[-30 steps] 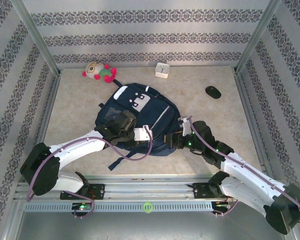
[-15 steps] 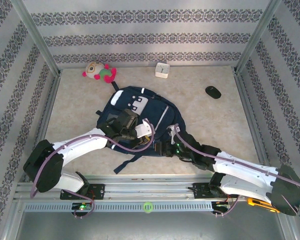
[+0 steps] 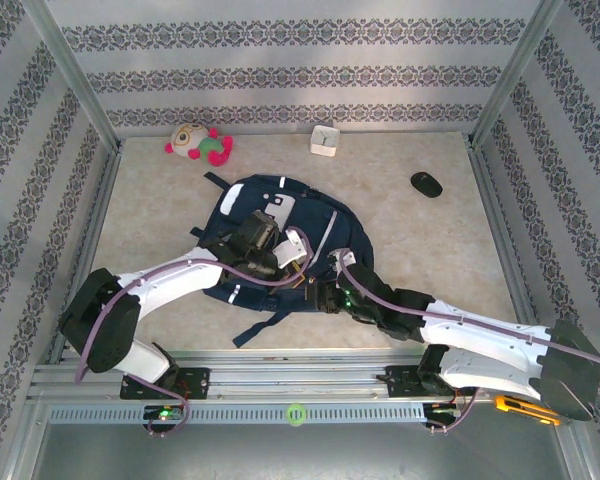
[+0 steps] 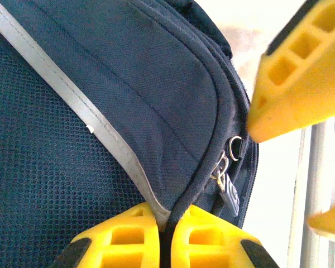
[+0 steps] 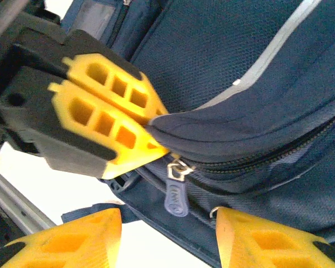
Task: Pack the student bag
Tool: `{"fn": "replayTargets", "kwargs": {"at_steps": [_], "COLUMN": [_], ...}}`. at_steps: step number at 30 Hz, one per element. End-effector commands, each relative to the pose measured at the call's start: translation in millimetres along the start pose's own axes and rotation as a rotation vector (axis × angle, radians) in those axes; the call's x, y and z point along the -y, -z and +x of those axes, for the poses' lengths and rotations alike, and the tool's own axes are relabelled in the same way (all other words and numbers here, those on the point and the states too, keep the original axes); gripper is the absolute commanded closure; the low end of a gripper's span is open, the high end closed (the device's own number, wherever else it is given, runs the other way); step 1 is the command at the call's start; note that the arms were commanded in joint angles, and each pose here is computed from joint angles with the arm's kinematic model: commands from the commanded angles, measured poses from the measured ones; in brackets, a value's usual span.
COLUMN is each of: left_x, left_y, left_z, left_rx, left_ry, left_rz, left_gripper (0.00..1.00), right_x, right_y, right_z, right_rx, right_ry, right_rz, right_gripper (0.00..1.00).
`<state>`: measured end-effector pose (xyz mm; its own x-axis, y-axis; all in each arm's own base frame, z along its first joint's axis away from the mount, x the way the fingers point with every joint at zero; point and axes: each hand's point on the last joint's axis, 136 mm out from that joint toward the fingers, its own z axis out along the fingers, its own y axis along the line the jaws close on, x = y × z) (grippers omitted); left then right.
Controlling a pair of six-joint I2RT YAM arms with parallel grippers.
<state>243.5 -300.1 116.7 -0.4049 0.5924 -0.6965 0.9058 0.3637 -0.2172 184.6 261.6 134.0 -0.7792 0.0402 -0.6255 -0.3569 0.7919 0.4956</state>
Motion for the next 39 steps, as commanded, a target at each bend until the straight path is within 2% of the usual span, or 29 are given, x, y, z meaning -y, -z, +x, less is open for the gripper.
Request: {"fn": "replayTargets", "kwargs": {"at_steps": [1, 7, 18, 23, 26, 31, 37, 39], "left_x": [5, 7, 17, 19, 19, 18, 15, 15], "left_y": [1, -1, -1, 0, 2, 4, 4, 4], "left_z": [-7, -6, -11, -13, -15, -13, -13, -13], "left_rx": [0.008, 0.004, 0.017, 0.028, 0.036, 0.041, 0.037, 0.038], "left_ry": [0.136, 0.307, 0.359, 0.364, 0.362, 0.362, 0.359, 0.354], "left_rz": [0.054, 0.075, 0.146, 0.165, 0.168, 0.161, 0.15, 0.147], "left_gripper": [1.0, 1.0, 1.0, 1.0, 1.0, 1.0, 1.0, 1.0], "right_x": [9, 17, -1, 19, 44, 66, 69, 71], "right_y": [17, 22, -9, -15, -10, 4, 2, 1], "right_z": [-14, -14, -9, -7, -9, -18, -20, -19], "right_rx": [0.074, 0.09, 0.029, 0.035, 0.048, 0.065, 0.058, 0.049], "right_ry": [-0.012, 0.023, 0.162, 0.175, 0.161, 0.145, 0.126, 0.142], "right_rz": [0.122, 0.257, 0.3, 0.422, 0.532, 0.622, 0.591, 0.6], "right_gripper": [0.52, 0.52, 0.51, 0.5, 0.58, 0.71, 0.69, 0.73]}}
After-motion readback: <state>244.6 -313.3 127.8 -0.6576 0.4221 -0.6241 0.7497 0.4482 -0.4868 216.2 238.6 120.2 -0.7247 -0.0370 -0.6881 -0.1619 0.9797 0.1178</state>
